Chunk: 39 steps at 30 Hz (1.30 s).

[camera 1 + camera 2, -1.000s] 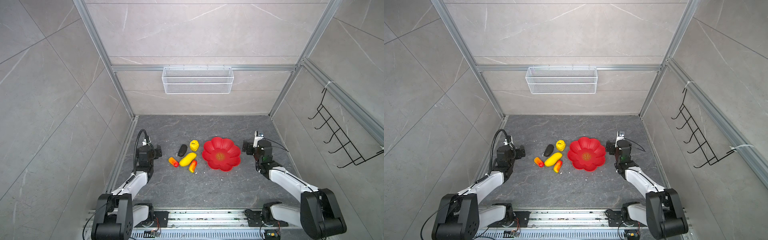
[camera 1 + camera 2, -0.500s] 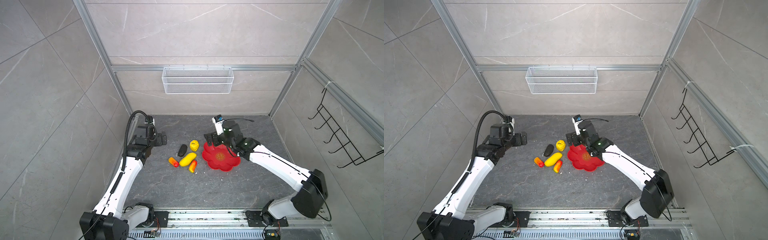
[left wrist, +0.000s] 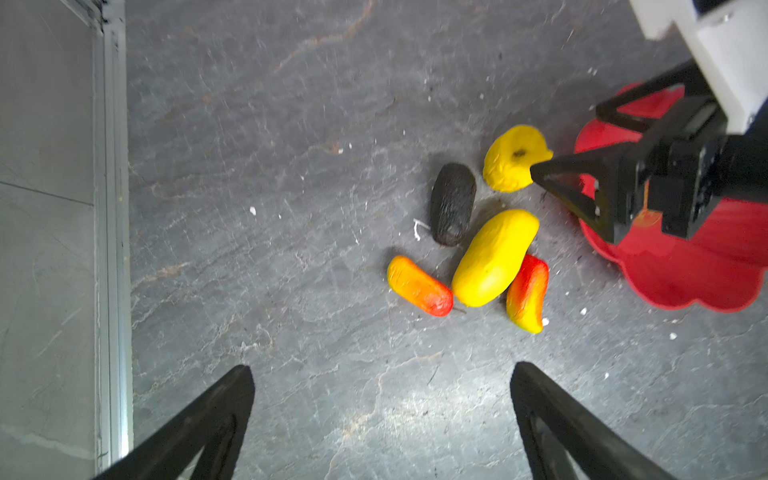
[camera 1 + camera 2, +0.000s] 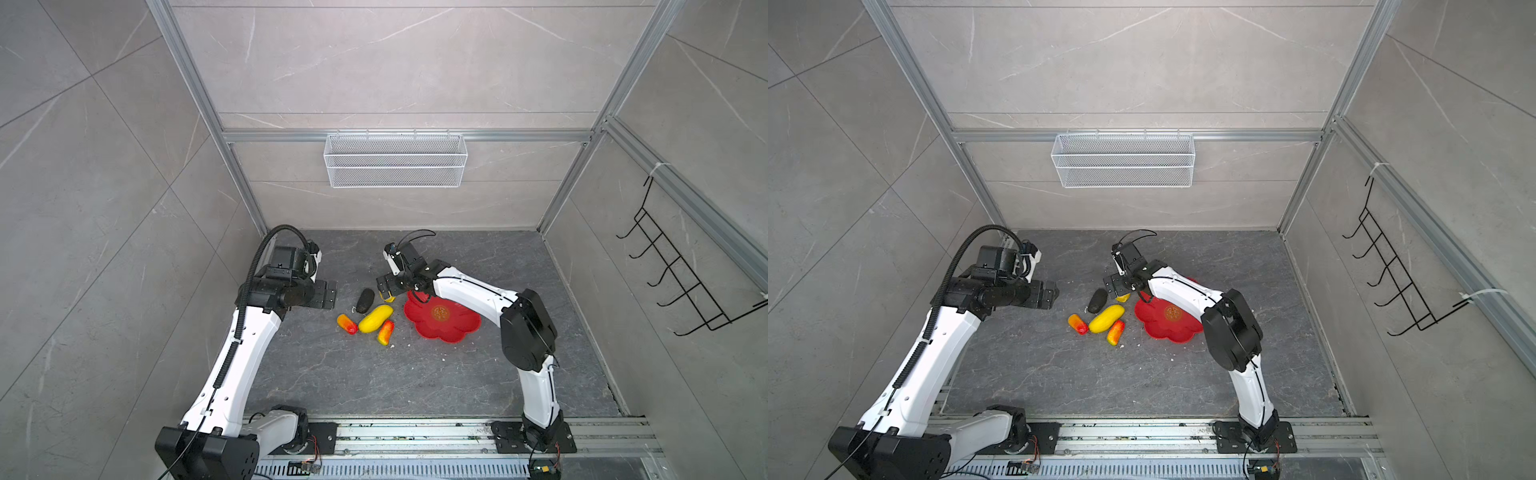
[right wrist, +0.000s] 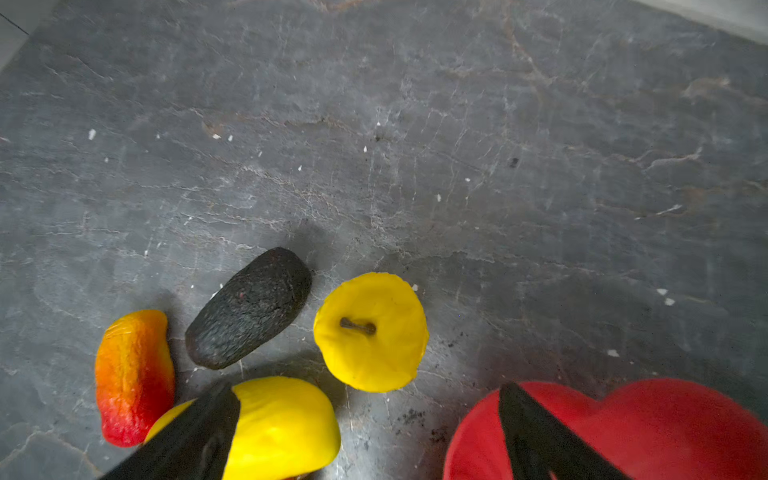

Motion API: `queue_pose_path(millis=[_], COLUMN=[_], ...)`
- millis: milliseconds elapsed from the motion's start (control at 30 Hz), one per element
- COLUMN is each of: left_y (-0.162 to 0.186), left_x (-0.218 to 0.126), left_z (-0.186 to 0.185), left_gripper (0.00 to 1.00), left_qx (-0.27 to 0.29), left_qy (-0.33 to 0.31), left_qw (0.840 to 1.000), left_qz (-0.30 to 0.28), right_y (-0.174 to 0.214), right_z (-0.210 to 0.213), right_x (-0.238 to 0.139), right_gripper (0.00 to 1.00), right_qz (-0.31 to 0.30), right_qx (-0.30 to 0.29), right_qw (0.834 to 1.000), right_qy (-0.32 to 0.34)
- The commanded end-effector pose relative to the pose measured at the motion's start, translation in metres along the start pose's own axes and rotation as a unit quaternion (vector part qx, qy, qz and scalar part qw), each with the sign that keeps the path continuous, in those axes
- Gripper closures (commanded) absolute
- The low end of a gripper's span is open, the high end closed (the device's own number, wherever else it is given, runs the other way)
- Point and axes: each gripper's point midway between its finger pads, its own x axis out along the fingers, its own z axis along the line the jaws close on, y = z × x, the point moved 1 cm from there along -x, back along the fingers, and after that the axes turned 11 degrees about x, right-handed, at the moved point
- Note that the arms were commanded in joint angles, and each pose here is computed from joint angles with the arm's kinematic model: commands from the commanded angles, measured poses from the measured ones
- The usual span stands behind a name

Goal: Place and organize the fake fruits in the fruit bowl
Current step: 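Reach the right gripper to the small round yellow squash and grasp it, then lower the yellow squash into the red bowl and open the right gripper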

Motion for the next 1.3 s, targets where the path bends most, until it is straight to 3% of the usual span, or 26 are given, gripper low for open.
queue_pose_path(millis=[0,333,533,733,833,1067,1267], left_y=[0.009,0.013,0.014,0.015,0.014,0.016,0.017], left_x=[0.002,0.009,0.01,0.009,0.01,0.013,0.015], left_z=[-0.001,-0.003,-0.001,0.001,0.003,0.004,0.004], left_gripper=[0.0,0.0,0.0,0.0,0.0,0.0,0.0], left_qx=[0.027,0.029,0.028,0.025,0.025,0.023,0.022], left_qy=[0.003,0.008,0.002,-0.003,-0.006,-0.008,-0.008], left_qw=[0.999,1.0,1.0,1.0,1.0,1.0,1.0], left_qz=[0.017,0.006,0.004,0.002,0.002,0.009,0.011], right_y=[-0.002,0.007,0.016,0.01,-0.005,-0.05,-0.019], right_z=[0.005,-0.002,-0.006,-0.003,0.001,-0.003,-0.065], right_x=[0.01,0.049,0.059,0.057,0.038,-0.065,-0.117], right_gripper=[0.01,0.15,0.19,0.49,0.58,0.6,0.61], right_qz=[0.015,0.047,0.063,0.058,0.041,-0.045,-0.042], right_qx=[0.01,0.012,0.014,0.017,0.014,-0.013,0.006], right_qw=[1.0,0.998,0.997,0.997,0.998,0.998,0.996], right_qy=[-0.003,0.034,0.04,0.038,0.034,0.034,0.08])
